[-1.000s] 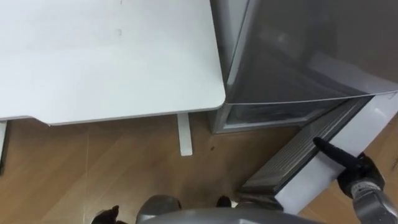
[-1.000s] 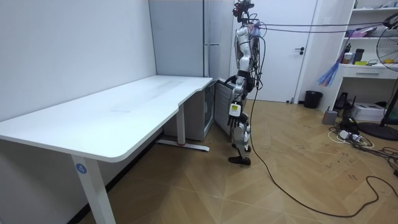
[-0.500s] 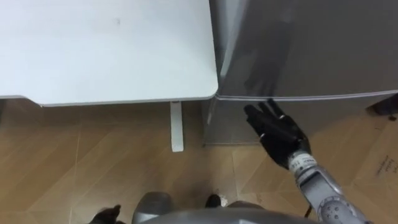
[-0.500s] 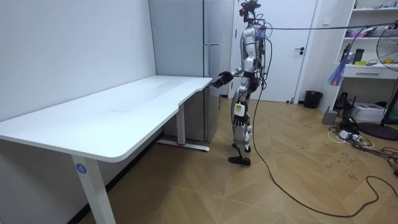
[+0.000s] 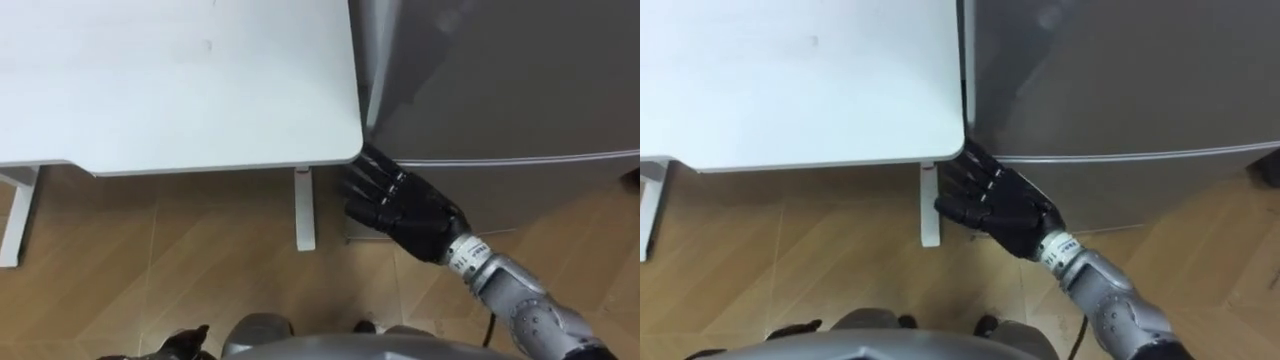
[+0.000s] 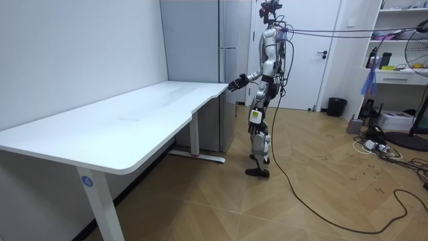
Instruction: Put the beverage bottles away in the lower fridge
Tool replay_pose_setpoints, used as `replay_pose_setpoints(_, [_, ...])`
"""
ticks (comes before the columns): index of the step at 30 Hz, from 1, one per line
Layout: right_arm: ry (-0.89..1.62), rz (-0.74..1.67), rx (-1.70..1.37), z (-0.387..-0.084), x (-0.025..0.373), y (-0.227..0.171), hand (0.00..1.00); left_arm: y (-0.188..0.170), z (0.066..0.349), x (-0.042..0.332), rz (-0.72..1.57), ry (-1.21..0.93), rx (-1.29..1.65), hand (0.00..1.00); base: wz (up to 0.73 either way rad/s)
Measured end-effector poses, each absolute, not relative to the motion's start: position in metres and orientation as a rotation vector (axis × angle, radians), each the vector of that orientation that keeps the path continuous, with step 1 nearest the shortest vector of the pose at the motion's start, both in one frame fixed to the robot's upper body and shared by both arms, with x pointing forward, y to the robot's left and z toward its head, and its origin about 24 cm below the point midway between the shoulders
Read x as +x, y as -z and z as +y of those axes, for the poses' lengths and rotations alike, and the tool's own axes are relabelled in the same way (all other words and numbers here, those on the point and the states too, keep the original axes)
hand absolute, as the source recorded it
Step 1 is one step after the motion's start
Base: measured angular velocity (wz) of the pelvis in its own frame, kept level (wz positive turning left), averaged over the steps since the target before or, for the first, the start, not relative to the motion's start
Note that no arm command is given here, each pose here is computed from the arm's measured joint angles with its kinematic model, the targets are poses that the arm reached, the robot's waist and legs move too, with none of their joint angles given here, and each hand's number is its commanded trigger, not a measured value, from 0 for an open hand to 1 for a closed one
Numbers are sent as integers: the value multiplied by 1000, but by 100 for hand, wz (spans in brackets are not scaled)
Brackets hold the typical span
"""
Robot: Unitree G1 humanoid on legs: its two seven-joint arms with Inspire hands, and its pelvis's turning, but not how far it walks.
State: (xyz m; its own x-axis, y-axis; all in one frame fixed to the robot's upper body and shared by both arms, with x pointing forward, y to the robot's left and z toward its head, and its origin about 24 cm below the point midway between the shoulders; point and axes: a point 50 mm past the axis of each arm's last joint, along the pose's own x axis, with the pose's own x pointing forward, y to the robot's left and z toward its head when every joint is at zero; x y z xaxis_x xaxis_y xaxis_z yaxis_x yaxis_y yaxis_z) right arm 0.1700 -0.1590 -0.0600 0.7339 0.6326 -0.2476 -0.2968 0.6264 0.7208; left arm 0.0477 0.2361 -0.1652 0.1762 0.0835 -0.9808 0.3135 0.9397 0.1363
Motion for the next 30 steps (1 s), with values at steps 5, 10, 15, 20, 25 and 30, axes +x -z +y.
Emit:
replay_pose_setpoints(5, [-616,586,695,-166,156,76,0,165,239,46,1394,135,333,0,15])
replay_pose_setpoints(10, [-597,781,566,-183,133,106,0,163,248,38,1405,58,295,0,23])
replay_pose_setpoints(15, [-375,1095,480,-226,78,140,0,163,252,26,1434,16,275,0,16])
replay_pose_setpoints(20, [-225,1216,444,-238,55,151,0,163,258,17,1454,-54,252,0,15])
replay_pose_setpoints(25, [-88,1299,453,-239,39,158,0,163,259,7,1485,-119,218,0,21])
replay_pose_setpoints(30, [-10,1347,437,-237,36,162,0,164,256,0,1518,-166,203,0,13])
